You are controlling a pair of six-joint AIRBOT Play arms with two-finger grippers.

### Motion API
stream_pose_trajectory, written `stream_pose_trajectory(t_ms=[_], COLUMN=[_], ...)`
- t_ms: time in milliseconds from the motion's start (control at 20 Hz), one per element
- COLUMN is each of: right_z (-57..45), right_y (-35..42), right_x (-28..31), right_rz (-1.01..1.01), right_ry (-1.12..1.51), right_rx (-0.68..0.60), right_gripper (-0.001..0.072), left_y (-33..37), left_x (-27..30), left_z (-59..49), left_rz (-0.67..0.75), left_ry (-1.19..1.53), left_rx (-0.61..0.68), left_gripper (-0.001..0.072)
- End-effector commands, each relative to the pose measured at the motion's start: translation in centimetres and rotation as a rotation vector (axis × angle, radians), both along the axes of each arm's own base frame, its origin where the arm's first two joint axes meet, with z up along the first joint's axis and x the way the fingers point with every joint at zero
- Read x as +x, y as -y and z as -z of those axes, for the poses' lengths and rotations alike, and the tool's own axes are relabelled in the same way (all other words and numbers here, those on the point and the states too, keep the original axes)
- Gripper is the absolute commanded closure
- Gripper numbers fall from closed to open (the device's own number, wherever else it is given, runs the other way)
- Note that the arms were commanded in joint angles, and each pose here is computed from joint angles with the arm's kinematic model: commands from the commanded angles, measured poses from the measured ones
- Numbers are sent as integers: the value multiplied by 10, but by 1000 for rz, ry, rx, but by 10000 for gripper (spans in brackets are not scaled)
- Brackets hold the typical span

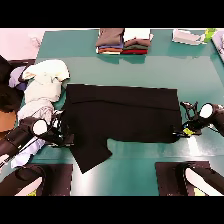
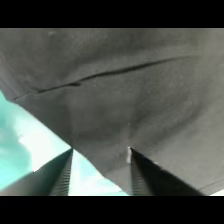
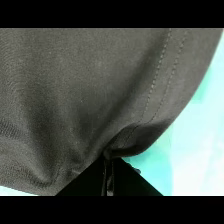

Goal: Fold the shirts.

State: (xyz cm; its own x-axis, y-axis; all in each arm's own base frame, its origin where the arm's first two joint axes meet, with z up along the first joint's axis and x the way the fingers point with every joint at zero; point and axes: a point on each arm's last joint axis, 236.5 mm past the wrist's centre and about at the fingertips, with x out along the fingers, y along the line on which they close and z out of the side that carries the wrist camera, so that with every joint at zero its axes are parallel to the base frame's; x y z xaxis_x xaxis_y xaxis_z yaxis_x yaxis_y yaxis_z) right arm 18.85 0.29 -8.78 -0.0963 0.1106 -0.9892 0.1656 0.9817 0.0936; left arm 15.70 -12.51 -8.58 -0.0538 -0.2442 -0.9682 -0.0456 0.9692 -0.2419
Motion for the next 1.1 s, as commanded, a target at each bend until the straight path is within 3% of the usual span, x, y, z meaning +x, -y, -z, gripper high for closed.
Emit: stream_pose_trajectory(t_ms=[0, 50, 100, 300, 550, 650, 850, 1050], right_z=[-1, -4, -9, -47, -85, -99, -120, -128], right_y=[0, 0, 0, 1, 18, 26, 29, 35], right_x=[0, 1, 3, 11, -25, -27, 6, 77], right_rz=[-1, -2, -4, -32, -61, -60, -53, -41], right_ry=[-2, -3, -1, 49, 80, 127, 208, 287], right_rx=[0, 1, 1, -3, -95, -134, -144, -149], right_gripper=[695, 695, 695, 696, 696, 697, 698, 698], left_y=[6, 7, 7, -15, -23, -23, -15, -12], left_x=[9, 11, 12, 12, -31, -24, 44, 140], left_z=[3, -1, -7, -45, -92, -110, -130, -134], left_rz=[-25, -2, 37, 114, 156, 194, 226, 195], left_ry=[41, 49, 53, 89, 100, 149, 352, 504], left_rx=[-29, -29, -28, 60, 16, 16, 44, 119], left_gripper=[505, 648, 683, 684, 685, 685, 685, 684])
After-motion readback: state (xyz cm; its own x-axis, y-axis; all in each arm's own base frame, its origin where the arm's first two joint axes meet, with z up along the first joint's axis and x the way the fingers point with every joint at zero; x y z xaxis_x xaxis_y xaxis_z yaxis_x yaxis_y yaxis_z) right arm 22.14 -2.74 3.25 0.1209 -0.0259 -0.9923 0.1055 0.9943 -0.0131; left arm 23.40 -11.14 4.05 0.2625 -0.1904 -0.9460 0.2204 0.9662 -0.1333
